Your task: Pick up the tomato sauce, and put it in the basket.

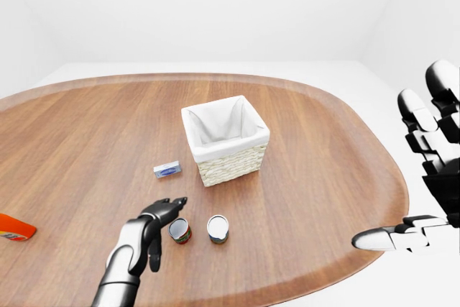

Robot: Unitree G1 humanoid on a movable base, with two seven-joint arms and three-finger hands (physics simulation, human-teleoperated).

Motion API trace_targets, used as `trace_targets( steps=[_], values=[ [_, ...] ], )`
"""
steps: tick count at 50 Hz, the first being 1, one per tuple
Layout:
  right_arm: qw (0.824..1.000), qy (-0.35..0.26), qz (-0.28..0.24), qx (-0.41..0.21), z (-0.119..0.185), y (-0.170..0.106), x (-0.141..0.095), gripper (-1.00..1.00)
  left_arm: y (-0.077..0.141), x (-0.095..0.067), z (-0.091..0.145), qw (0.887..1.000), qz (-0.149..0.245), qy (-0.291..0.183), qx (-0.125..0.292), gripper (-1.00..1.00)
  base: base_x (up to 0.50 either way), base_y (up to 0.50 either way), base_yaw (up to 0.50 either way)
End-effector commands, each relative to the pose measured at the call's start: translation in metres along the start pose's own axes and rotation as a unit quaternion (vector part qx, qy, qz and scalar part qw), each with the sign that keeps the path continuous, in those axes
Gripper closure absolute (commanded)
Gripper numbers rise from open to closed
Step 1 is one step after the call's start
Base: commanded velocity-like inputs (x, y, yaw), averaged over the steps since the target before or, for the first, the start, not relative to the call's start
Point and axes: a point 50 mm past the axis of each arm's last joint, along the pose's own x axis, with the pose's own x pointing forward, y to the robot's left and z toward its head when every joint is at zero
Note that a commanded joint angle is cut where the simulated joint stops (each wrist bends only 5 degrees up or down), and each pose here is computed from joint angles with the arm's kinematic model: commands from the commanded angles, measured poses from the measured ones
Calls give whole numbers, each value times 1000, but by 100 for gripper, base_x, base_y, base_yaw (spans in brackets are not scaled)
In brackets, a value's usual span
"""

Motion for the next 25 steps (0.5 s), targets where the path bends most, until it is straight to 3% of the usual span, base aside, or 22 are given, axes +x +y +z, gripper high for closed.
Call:
trace_targets(
  steps=[1,25],
  values=[
    [1000,3,-2,-1,-2,0,-2,-100,1,3,4,1000,-4,0,11,-100,0,0,0],
    [1000,0,0,0,-1,1,0,-100,-8,9,19,999,-22,-13,28,-100,0,0,0]
  ],
)
